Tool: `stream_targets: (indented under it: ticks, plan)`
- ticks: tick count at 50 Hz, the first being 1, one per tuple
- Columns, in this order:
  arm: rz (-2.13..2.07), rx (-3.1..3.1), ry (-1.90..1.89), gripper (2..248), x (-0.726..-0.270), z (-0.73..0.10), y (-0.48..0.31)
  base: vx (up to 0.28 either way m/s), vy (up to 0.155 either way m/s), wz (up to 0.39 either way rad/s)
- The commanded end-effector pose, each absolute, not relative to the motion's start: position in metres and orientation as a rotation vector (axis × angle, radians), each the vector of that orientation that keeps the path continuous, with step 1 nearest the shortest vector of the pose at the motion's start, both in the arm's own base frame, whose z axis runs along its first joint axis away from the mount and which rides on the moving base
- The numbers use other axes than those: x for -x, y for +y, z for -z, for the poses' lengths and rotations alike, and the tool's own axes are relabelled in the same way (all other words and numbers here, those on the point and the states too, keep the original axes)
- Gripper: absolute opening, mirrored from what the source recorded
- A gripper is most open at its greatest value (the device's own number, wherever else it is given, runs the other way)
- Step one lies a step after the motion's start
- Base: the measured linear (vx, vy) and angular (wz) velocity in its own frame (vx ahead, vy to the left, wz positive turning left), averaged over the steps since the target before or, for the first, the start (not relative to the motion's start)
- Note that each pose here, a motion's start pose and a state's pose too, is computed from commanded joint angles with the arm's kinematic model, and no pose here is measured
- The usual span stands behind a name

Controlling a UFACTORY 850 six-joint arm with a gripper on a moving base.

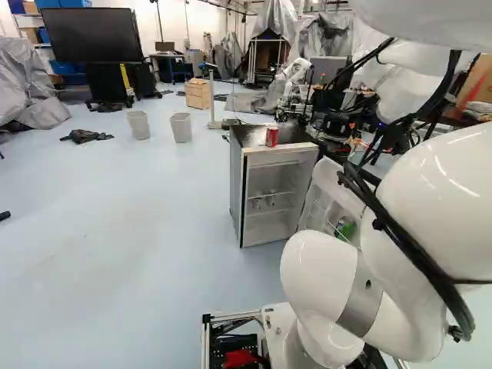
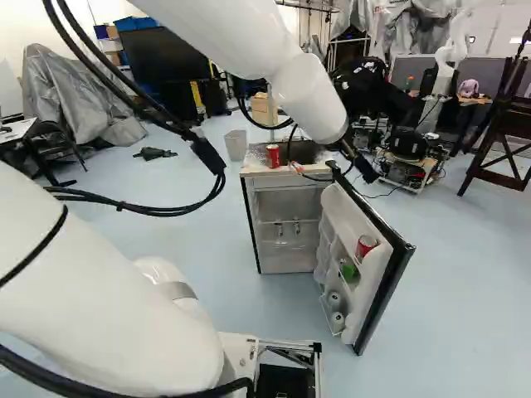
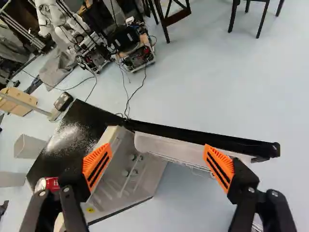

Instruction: Grab a drink from the fridge

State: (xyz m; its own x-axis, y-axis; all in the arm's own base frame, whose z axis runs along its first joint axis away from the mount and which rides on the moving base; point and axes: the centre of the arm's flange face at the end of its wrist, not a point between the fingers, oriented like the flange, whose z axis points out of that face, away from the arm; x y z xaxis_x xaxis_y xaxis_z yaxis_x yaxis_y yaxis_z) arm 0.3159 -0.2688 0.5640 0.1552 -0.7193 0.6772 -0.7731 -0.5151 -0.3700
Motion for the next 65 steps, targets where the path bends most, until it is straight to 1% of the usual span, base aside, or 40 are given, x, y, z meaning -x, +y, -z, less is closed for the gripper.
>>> stream_targets:
  ticks: [35, 65]
  plan:
    - [-1.175, -2.299, -1.641, 247, -0.332, -0.533, -0.339, 0.0, 0.0, 0.0]
    - [-1.083, -2.287, -1.712, 247, -0.362, -0.497, -0.405, 0.0, 0.0, 0.0]
